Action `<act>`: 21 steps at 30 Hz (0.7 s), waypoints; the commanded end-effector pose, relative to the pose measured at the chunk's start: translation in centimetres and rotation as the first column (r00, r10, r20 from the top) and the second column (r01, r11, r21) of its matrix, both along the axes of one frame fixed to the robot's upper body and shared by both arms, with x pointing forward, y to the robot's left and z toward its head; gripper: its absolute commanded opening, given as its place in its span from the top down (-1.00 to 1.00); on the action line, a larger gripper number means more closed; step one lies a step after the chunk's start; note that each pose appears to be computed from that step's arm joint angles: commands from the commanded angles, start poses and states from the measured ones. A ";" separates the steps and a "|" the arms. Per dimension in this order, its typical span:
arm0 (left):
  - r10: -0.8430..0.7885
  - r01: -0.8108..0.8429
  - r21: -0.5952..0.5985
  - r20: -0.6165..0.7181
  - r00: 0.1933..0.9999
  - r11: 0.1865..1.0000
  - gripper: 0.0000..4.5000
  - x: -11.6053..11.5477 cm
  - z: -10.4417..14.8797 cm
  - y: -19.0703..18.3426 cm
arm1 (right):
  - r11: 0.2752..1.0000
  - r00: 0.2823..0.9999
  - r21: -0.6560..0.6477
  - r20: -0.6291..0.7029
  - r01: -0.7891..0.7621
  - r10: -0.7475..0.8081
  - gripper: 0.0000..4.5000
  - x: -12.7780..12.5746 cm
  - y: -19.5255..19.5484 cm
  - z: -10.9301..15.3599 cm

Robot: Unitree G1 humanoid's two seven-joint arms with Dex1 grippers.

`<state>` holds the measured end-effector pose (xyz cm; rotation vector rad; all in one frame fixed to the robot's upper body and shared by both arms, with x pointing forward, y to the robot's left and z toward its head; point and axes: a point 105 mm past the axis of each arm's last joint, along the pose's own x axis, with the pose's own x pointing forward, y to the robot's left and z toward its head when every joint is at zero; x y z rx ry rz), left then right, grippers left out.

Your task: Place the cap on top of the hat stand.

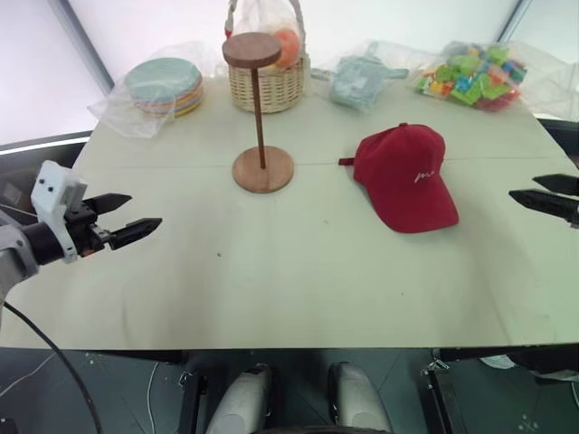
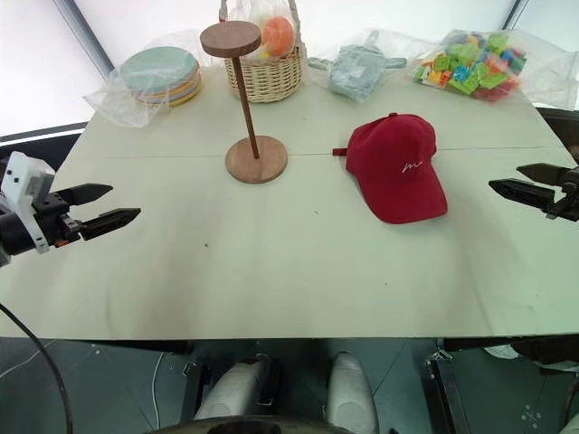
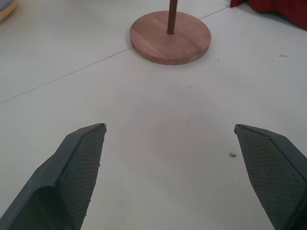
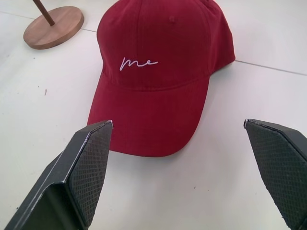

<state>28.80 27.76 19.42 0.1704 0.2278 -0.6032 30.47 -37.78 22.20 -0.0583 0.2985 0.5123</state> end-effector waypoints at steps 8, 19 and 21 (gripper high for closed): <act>0.010 -0.010 0.009 0.042 0.999 1.000 -1.00 0.2 0.9 0.3 | 1.000 0.999 -0.017 0.052 -0.011 0.012 -0.99 0.0 -0.1 1.2; 0.022 -0.023 0.016 0.080 0.997 1.000 -1.00 0.6 1.3 0.7 | 1.000 0.997 0.003 0.067 -0.025 0.025 -0.99 0.4 0.4 1.4; 0.023 -0.024 0.015 0.082 0.996 1.000 -1.00 0.7 1.3 0.7 | 1.000 0.997 0.001 0.068 -0.026 0.026 -0.99 0.5 0.5 1.5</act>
